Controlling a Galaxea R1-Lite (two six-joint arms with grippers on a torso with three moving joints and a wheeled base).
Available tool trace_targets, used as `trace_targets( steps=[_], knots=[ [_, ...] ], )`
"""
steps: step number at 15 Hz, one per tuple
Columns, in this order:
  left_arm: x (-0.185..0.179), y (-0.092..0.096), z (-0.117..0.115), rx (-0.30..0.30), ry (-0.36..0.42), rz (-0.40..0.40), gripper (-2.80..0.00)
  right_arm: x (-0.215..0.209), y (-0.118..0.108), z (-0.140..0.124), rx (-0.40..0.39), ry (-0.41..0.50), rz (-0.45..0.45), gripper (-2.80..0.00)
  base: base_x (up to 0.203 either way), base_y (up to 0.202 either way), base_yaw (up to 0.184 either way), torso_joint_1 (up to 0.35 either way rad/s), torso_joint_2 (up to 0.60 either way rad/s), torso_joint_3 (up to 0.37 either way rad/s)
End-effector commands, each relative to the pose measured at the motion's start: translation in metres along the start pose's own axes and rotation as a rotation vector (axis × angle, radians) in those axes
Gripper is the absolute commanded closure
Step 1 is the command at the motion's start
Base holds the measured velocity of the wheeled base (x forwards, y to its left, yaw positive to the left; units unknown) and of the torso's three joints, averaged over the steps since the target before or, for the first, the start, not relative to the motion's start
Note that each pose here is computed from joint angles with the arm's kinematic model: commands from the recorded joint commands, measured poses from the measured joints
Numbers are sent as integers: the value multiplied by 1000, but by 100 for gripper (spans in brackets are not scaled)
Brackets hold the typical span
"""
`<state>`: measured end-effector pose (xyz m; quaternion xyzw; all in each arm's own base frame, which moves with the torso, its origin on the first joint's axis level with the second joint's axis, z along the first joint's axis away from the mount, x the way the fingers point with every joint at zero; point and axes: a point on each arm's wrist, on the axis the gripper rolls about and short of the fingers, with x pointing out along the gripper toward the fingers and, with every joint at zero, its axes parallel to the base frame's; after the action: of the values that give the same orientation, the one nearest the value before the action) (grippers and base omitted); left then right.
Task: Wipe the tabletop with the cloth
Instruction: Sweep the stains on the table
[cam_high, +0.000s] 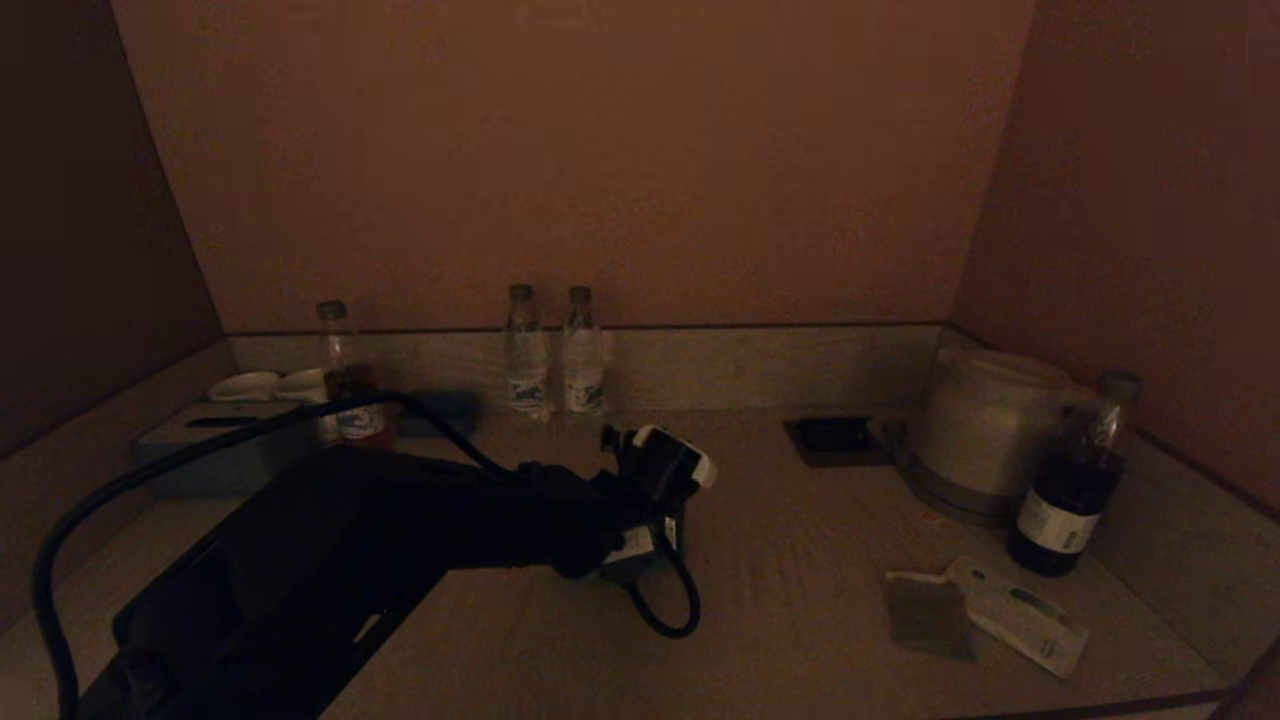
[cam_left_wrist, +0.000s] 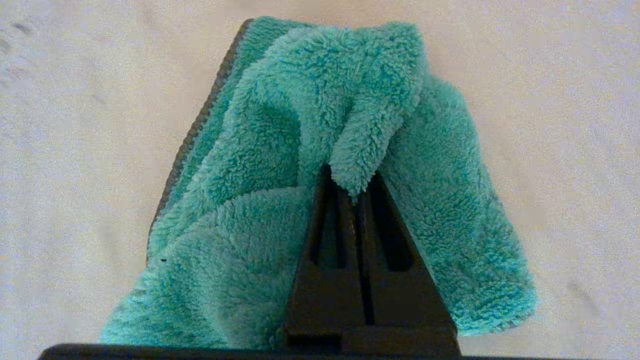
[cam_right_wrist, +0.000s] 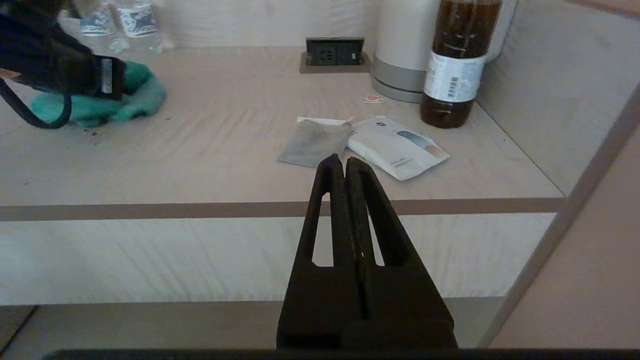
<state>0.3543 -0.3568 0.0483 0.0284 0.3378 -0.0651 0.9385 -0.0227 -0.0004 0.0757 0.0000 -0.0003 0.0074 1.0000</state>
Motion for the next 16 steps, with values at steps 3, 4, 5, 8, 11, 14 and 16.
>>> trace_targets(
  steps=[3, 4, 5, 8, 11, 14, 16],
  knots=[
    [-12, 0, 6, -6, -9, -7, 0, 0, 0, 0, 0, 1, 1, 0, 0, 0, 0, 0, 0, 0],
    [-13, 3, 2, 8, 11, 8, 0, 0, 0, 0, 0, 1, 1, 0, 0, 0, 0, 0, 0, 0],
    [-14, 7, -3, 21, 38, 34, 0, 0, 0, 0, 0, 1, 1, 0, 0, 0, 0, 0, 0, 0],
    [-11, 29, -9, 17, 96, 157, 0, 0, 0, 0, 0, 1, 1, 0, 0, 0, 0, 0, 0, 0],
    [-7, 44, -5, 5, 96, 208, 0, 0, 0, 0, 0, 1, 1, 0, 0, 0, 0, 0, 0, 0],
    [-1, 51, -2, -1, 82, 245, 0, 0, 0, 0, 0, 1, 1, 0, 0, 0, 0, 0, 0, 0],
    [6, 56, -1, -6, 83, 258, 0, 0, 0, 0, 0, 1, 1, 0, 0, 0, 0, 0, 0, 0]
  ],
)
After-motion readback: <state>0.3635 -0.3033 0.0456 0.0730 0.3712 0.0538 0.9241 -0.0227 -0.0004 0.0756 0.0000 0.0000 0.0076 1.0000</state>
